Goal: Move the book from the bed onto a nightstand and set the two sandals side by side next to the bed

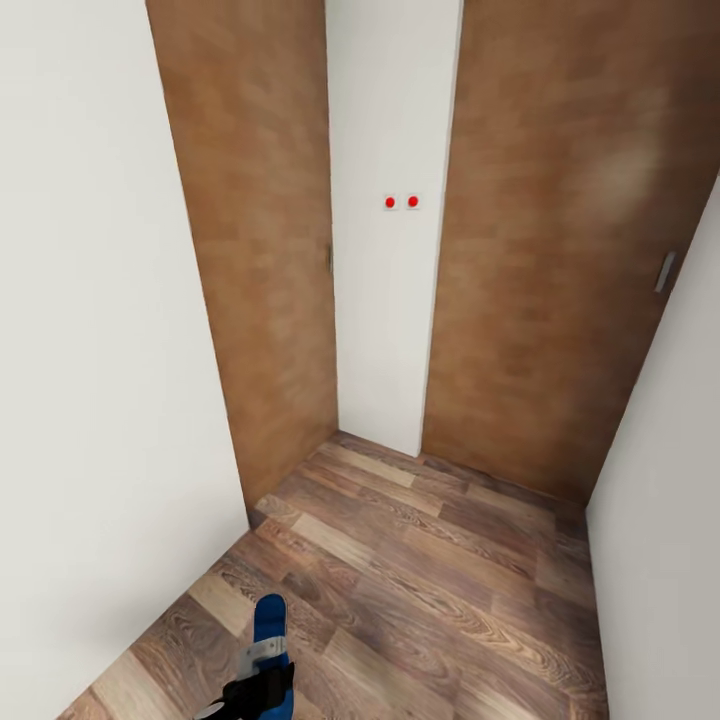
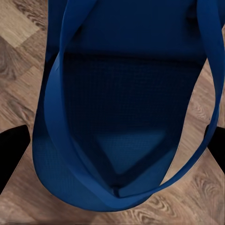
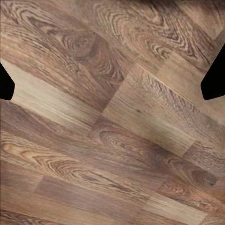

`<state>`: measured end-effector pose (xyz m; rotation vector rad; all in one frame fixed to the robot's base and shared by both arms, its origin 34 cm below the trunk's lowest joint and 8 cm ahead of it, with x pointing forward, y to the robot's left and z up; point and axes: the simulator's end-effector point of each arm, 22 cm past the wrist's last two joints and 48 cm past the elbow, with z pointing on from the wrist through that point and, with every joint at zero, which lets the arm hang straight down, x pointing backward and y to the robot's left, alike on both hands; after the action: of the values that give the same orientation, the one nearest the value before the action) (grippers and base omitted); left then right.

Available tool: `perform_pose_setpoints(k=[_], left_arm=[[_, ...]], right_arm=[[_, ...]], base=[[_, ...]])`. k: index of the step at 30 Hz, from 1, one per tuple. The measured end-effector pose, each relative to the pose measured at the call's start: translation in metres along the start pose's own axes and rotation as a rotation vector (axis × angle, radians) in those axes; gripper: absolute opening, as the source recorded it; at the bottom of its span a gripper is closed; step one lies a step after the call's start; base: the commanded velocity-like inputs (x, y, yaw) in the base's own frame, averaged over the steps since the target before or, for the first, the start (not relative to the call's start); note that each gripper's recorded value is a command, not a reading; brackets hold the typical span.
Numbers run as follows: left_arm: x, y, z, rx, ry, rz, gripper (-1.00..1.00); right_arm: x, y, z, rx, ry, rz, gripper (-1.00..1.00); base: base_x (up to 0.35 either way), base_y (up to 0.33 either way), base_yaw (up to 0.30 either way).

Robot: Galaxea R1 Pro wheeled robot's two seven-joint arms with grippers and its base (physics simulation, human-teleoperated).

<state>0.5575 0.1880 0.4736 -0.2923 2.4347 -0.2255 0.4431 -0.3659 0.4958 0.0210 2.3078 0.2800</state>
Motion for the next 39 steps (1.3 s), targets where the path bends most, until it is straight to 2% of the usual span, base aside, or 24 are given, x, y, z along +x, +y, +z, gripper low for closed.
perform_pose_setpoints(k=[12,26,32,39], left_arm=[[0.0,0.0,0.0,0.0,0.0,0.0,-1.0],[0.0004,0.0,0.0003,0.0,0.002,0.0,-1.0],[0.0002,0.0,0.0,0.0,0.001,0.0,-1.0],[0.0004,0.0001,0.0,0.0,0.002,0.0,-1.0]], right_arm=[[0.0006,0.0001,0.0,0.0,0.001,0.0,1.0],[0.0006,-0.0003,0.0001,0.0,0.002,0.0,1.0],[0.0021,-0.0001,-0.0003,0.001,0.004,0.002,1.0],[0.0022,0.0001,-0.0002,0.0,0.004,0.002,1.0]], base=[[-0.018,0.0,0.29],[-0.291,0.0,0.283],[-0.041,0.0,0.107],[-0.003,0.0,0.258]])
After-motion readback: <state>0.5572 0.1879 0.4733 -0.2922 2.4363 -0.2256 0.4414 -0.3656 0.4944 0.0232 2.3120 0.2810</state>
